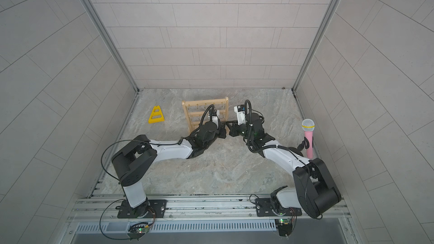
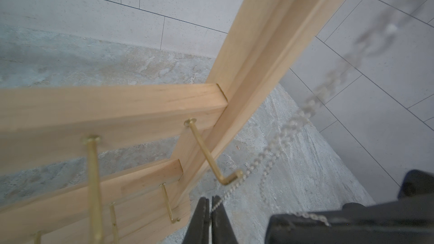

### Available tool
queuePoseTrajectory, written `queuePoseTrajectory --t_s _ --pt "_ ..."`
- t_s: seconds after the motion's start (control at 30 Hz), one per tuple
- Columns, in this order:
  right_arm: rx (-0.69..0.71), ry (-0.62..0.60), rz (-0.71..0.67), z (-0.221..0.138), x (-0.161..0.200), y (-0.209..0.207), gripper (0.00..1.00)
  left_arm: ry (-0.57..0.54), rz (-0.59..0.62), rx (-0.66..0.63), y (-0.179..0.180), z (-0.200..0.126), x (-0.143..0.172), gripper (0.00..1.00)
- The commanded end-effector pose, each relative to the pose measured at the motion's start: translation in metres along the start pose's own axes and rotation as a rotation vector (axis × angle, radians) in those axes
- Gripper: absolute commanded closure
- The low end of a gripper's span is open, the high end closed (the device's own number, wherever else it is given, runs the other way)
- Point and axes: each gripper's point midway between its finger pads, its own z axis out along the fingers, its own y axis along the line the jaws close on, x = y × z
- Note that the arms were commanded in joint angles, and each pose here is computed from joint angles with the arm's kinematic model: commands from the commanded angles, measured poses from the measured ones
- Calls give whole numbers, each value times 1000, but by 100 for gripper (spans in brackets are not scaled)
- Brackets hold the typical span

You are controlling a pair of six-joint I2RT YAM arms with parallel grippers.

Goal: Hang the necklace on the jewelry display stand
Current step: Hang the necklace on the stand.

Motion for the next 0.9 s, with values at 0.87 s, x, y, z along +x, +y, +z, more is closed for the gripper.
queuePoseTrajectory --t_s 0.87 --pt "38 -11 -21 11 -5 -10 95 -54 8 -59 10 -26 -20 100"
